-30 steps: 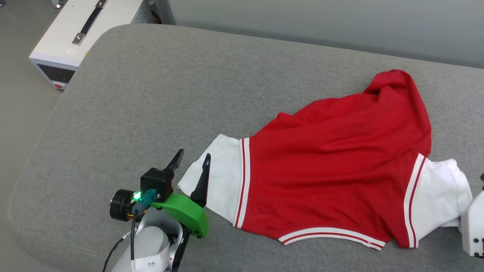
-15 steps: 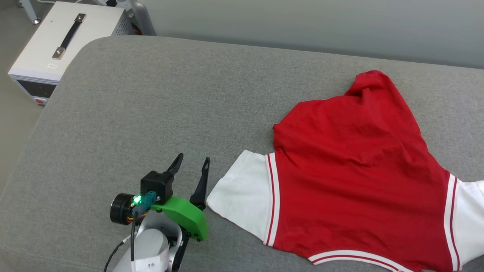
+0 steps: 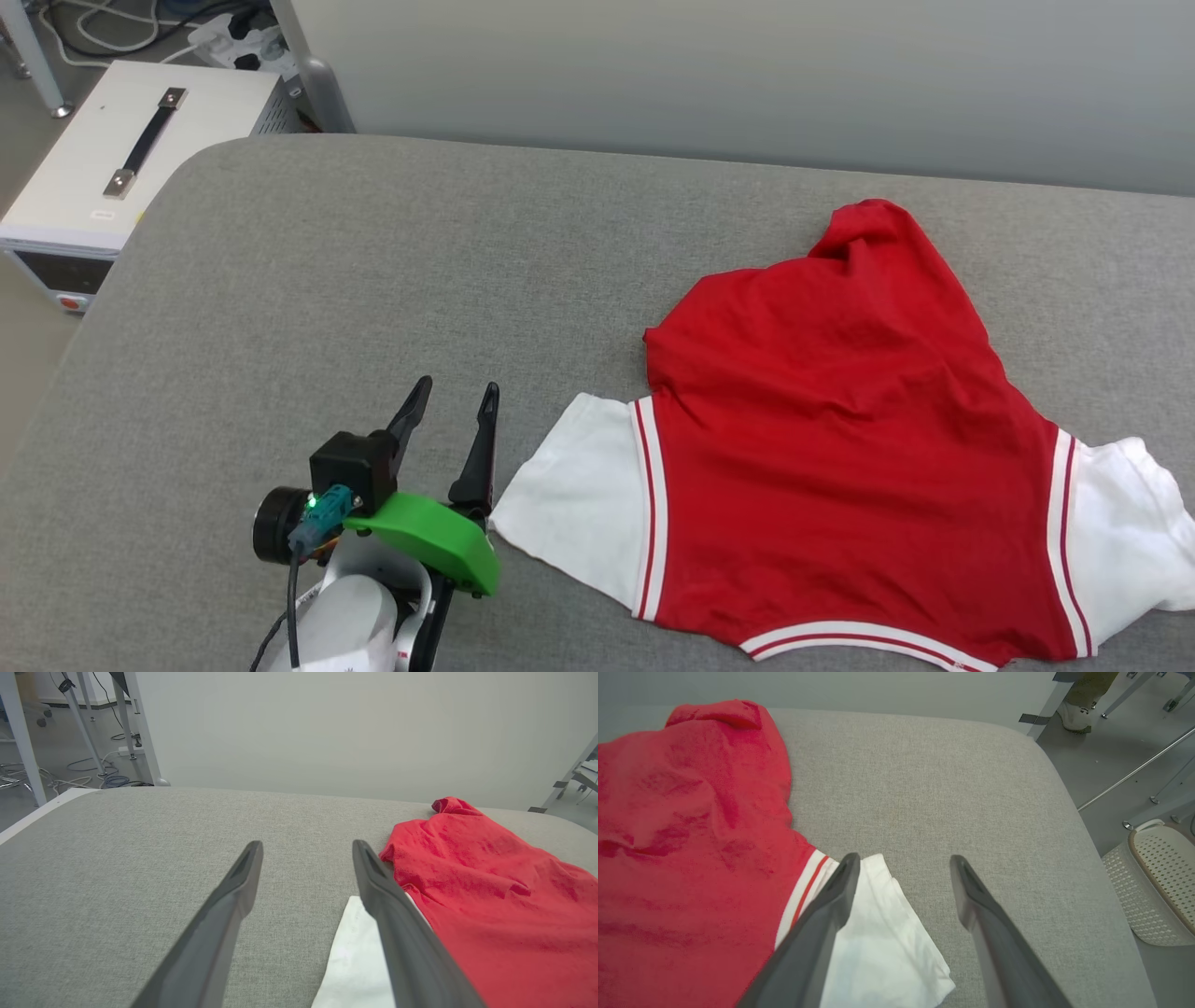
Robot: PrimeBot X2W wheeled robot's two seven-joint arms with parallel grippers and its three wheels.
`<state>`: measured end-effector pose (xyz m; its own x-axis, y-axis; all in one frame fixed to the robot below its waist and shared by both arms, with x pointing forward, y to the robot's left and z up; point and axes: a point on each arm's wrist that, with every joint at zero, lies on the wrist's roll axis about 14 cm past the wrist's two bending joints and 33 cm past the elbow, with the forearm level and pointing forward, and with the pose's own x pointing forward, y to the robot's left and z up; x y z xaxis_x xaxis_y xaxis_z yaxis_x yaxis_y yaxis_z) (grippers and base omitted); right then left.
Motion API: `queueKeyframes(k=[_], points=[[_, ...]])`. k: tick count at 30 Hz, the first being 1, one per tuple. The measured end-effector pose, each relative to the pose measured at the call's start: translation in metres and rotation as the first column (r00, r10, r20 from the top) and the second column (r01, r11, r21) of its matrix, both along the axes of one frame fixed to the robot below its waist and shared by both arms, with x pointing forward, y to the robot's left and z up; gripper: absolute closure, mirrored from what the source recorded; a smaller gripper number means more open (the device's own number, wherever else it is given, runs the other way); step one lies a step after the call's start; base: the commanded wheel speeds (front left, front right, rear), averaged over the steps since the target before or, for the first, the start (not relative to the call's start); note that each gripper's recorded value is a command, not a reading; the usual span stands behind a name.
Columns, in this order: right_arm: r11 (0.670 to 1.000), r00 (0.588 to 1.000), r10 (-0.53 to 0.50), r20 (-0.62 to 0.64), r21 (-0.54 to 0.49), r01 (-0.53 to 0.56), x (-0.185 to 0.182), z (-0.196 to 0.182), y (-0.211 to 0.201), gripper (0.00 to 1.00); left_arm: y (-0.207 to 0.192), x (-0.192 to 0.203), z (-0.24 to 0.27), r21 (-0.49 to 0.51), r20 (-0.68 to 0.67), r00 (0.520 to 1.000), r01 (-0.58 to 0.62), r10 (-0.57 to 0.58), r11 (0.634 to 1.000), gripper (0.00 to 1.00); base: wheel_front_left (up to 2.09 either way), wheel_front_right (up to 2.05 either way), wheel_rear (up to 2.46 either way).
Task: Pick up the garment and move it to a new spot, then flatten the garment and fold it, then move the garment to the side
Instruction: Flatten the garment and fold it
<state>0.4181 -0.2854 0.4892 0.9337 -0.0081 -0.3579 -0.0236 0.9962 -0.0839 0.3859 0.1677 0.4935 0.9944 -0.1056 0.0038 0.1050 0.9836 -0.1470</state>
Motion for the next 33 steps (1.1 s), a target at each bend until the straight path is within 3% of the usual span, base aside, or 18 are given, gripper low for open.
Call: queueKeyframes(k=[4, 11, 17, 21, 28, 33], points=[[0.997, 0.980, 0.024, 0.199, 0.065, -0.037, -0.008, 0.031, 0.015, 0.00, -0.008, -0.004, 0.012, -0.021, 0.043, 0.999, 0.019, -0.018, 1.000, 0.00, 0.00, 0.00, 0.00], [0.980, 0.899, -0.018, 0.437, 0.186, -0.071, -0.034, 0.061, 0.037, 0.00, -0.024, -0.014, 0.020, -0.062, 0.073, 0.996, 0.058, -0.054, 0.996, 0.00, 0.00, 0.00, 0.00], [0.974, 0.891, -0.027, 0.454, 0.211, -0.079, -0.053, 0.055, 0.048, 0.00, -0.035, -0.025, 0.003, -0.049, 0.024, 0.996, 0.091, -0.089, 0.995, 0.00, 0.00, 0.00, 0.00], [0.979, 0.893, -0.011, 0.449, 0.187, -0.082, -0.054, 0.055, 0.049, 0.00, -0.042, -0.024, -0.015, -0.002, -0.087, 0.986, 0.140, -0.140, 0.990, 0.00, 0.00, 0.00, 0.00], [0.983, 0.908, -0.026, 0.418, 0.177, -0.054, -0.054, 0.051, 0.041, 0.00, -0.024, -0.024, -0.057, 0.142, -0.453, 0.884, 0.202, -0.118, 0.969, 0.00, 0.00, 0.00, 0.00], [0.981, 0.928, -0.028, 0.373, 0.187, -0.046, -0.053, 0.036, 0.044, 0.00, -0.026, -0.031, -0.073, 0.140, -0.618, 0.778, 0.254, -0.116, 0.957, 0.00, 0.00, 0.00, 0.00]])
